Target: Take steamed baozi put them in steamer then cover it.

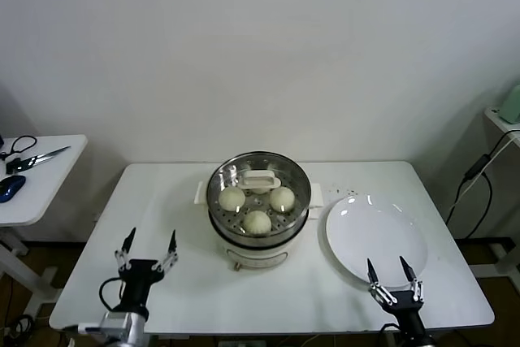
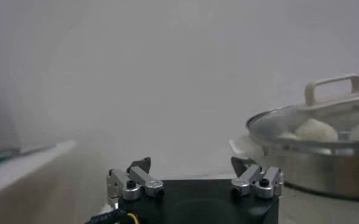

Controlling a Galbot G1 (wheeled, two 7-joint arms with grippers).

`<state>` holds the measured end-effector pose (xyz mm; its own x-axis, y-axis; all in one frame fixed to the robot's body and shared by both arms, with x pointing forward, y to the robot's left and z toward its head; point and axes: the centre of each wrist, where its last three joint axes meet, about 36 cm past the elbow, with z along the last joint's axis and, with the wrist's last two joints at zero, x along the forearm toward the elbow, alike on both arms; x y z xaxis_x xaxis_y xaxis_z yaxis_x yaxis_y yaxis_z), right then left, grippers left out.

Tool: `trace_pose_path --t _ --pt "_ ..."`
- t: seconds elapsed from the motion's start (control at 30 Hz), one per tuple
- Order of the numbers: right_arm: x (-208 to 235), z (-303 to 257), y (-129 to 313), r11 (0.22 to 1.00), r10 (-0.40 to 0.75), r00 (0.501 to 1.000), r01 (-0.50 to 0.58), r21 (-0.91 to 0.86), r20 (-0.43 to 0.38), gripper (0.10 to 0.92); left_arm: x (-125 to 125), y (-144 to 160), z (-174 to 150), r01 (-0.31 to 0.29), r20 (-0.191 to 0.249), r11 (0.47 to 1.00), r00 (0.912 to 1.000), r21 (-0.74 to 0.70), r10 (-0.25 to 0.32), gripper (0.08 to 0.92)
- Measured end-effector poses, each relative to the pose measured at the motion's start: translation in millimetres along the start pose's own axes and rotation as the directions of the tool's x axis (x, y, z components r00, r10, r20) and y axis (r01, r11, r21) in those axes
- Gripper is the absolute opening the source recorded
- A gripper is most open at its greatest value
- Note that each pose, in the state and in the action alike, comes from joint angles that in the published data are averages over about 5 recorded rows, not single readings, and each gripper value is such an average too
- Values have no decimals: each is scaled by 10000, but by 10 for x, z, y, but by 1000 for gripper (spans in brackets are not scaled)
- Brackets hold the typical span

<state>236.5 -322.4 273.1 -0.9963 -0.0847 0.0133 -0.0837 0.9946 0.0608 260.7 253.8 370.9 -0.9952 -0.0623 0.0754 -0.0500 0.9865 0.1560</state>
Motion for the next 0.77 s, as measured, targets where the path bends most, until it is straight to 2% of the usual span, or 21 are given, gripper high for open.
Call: trace_pose_path --t 0.33,0.77 --pt "-10 17 16 10000 -76 9999 75 -42 -103 823 296 -82 316 181 -47 9959 9998 886 -178 823" --pt "-1 28 46 9999 -108 9999 107 -106 -131 823 431 -145 412 231 46 9911 9997 1310 -239 823"
